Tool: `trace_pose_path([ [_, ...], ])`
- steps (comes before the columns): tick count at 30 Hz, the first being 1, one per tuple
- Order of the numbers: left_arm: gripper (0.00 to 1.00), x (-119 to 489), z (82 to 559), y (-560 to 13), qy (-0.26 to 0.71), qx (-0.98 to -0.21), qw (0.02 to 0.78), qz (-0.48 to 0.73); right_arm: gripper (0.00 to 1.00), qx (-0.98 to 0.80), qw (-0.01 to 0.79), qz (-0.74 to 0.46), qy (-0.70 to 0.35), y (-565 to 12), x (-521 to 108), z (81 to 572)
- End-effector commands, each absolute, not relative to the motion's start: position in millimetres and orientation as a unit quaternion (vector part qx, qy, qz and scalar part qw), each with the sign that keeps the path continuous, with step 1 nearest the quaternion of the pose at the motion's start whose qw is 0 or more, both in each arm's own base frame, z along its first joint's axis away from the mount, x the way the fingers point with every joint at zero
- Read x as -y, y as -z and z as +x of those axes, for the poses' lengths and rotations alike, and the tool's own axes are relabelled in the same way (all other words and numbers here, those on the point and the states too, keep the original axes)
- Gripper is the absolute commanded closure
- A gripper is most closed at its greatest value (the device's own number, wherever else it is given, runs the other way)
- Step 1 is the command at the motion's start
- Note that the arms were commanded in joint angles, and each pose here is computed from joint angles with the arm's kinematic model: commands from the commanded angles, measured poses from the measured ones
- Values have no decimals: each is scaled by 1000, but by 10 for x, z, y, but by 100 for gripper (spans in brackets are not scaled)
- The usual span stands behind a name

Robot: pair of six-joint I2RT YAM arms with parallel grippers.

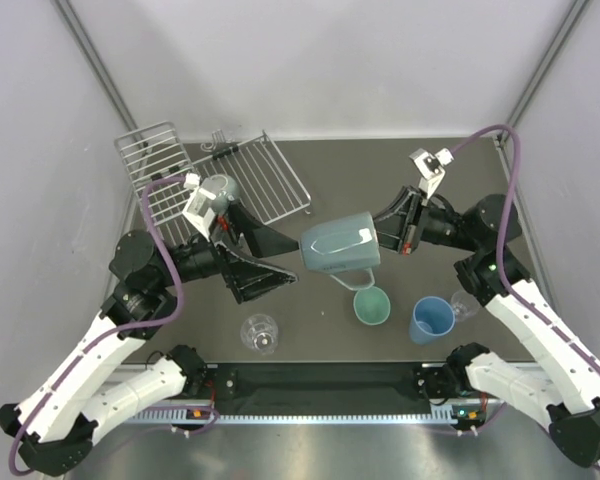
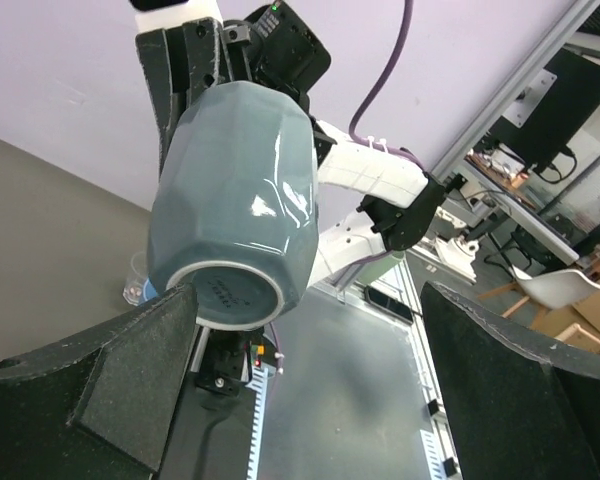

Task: Load the cups into the dish rack

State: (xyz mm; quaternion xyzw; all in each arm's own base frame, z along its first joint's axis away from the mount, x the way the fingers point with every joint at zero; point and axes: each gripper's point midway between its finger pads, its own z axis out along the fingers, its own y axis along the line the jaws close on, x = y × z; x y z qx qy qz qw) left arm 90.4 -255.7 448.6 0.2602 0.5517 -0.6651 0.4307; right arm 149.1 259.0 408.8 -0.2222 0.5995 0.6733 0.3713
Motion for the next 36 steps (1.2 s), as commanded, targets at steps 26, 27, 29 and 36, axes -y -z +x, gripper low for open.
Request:
trace_pose_path([
  [26, 2, 2418, 1003, -4736, 680, -497, 499, 203, 100, -510, 394, -224, -731, -4778, -2791, 1252],
  [27, 2, 2431, 1005, -4728, 681, -499, 496, 203, 100, -511, 393, -222, -731, -4774, -2815, 1275],
  [29, 2, 2452, 1016, -4709, 684, -503, 489, 203, 100, -511, 393, -220, -732, -4778, -2838, 1297],
  [36, 2, 2468, 1017, -4694, 691, -504, 479, 197, 100, -511, 389, -215, -736, -4780, -2957, 1362],
])
